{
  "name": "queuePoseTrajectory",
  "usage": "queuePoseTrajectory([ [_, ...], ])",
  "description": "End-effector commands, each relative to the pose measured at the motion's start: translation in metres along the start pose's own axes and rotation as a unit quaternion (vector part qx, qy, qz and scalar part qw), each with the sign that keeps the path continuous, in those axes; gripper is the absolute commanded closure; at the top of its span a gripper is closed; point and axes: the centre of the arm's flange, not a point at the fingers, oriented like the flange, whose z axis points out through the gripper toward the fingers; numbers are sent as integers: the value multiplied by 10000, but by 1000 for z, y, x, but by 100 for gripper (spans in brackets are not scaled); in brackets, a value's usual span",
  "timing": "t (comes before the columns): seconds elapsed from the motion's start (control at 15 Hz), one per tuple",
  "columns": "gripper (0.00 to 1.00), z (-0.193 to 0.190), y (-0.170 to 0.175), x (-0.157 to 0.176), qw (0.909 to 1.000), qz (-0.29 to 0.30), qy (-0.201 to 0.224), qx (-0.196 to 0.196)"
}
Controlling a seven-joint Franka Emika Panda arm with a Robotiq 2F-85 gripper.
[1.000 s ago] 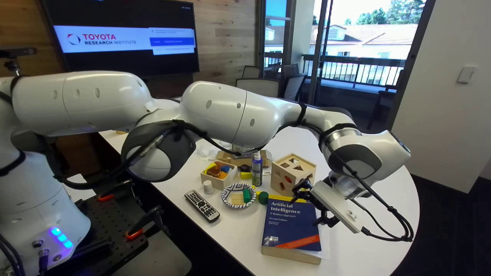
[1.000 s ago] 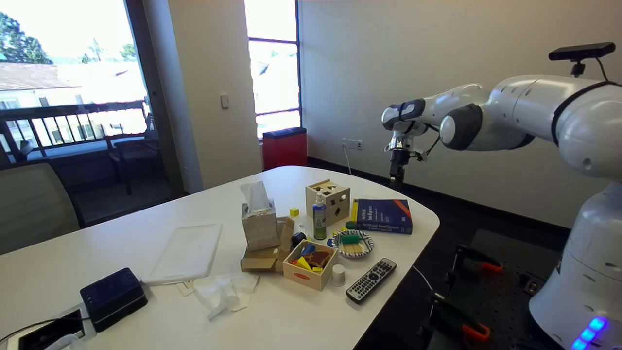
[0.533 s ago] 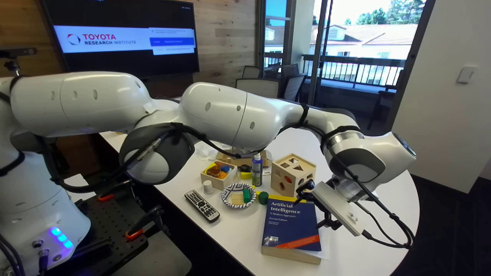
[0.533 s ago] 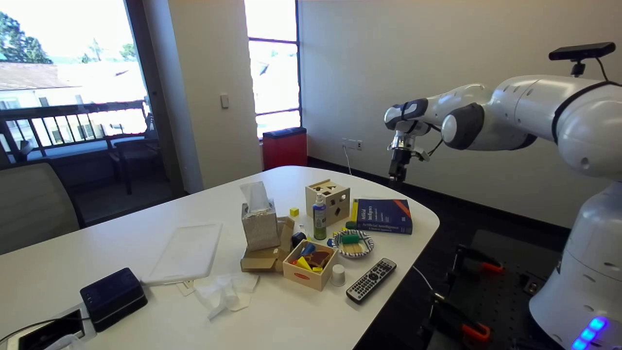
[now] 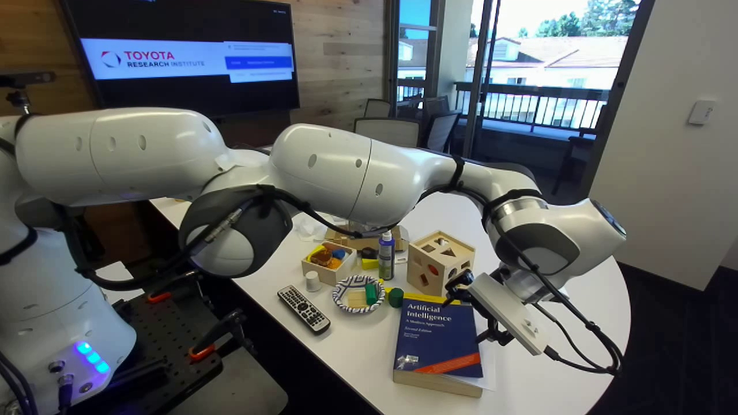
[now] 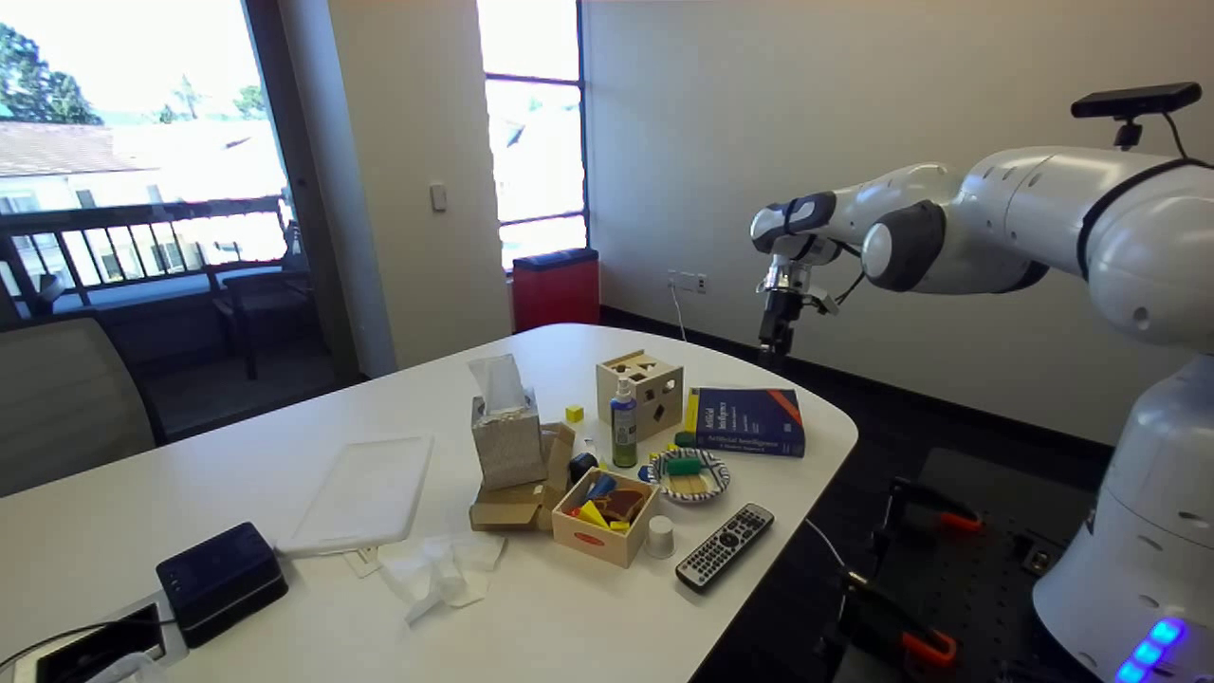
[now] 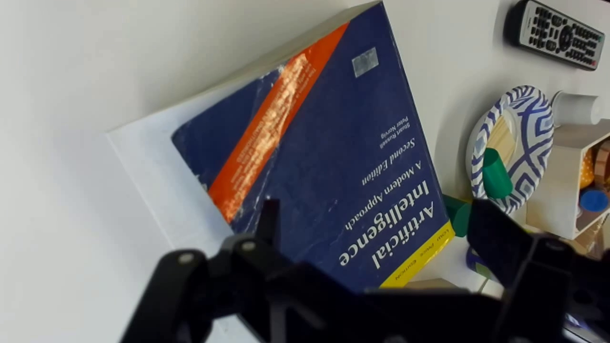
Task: Open the book
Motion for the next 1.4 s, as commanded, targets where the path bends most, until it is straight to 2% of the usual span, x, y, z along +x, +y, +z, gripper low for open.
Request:
queuePoseTrajectory([
  [0.0, 0, 4, -4, 3, 10000, 48, 57, -24],
  [0.27, 0, 15, 0, 13, 9999, 16, 118, -93],
  [0.53, 0, 32, 12, 29, 9985, -6, 334, -431],
  [0.67, 0, 40, 16, 36, 9983, 3, 325, -480],
  [0.93, 0, 55, 18, 41, 9981, 0, 311, -532],
  [1.33, 0, 58, 25, 43, 9959, 3, 527, -740],
])
